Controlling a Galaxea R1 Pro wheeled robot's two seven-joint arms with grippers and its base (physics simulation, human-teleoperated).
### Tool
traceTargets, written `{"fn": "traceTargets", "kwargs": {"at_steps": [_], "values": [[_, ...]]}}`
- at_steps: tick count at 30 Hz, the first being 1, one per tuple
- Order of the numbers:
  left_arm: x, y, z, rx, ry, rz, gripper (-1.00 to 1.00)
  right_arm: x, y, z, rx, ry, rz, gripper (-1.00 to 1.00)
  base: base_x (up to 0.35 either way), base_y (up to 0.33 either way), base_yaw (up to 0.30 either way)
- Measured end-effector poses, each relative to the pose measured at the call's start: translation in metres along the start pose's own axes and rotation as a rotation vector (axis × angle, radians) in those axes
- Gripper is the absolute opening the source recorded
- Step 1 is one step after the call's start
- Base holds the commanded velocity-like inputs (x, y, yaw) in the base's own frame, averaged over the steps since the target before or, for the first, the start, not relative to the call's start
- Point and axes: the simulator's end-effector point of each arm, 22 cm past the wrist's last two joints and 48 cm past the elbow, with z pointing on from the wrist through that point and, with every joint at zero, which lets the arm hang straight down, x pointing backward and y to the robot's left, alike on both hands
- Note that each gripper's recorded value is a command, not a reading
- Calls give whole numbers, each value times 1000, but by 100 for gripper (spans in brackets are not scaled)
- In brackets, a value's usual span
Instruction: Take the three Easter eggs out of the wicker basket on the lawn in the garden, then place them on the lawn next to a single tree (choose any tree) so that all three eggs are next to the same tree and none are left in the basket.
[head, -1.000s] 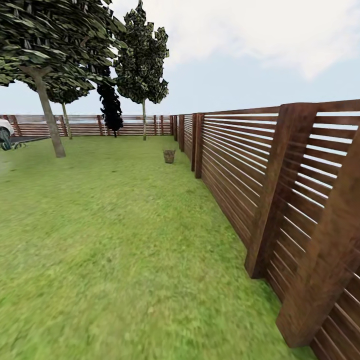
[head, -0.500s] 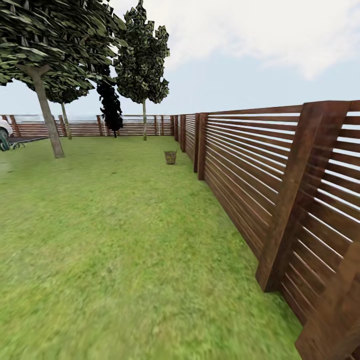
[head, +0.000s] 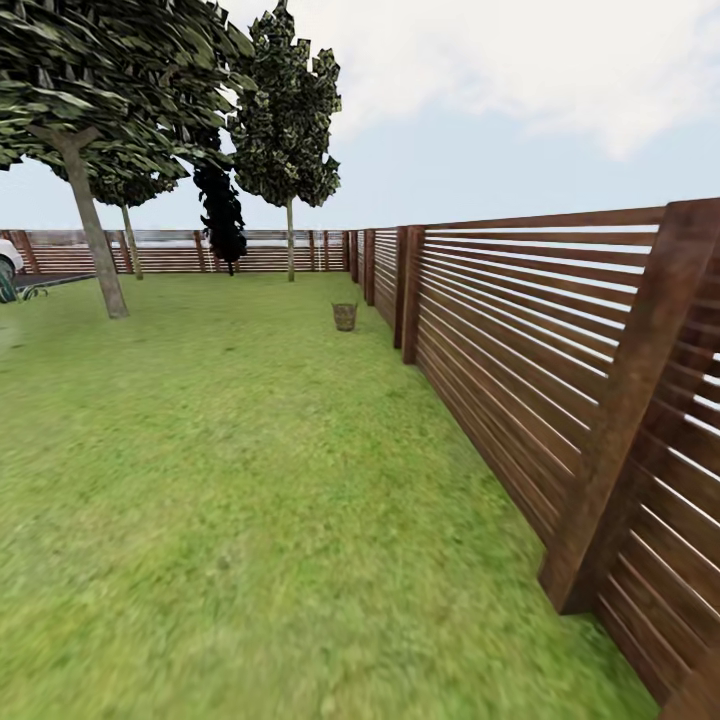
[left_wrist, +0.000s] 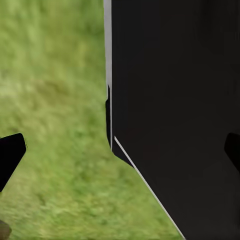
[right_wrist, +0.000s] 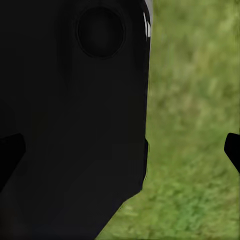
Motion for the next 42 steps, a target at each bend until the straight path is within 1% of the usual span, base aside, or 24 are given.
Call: {"fn": "traceTargets", "kwargs": {"at_steps": [25, 42], "values": [[0, 0, 0, 0, 0, -1, 100, 0, 0, 0, 0, 0, 0, 100, 312, 156, 0], [0, 0, 0, -1, 0, -1, 100, 0, 0, 0, 0, 0, 0, 100, 326, 124, 0]]}}
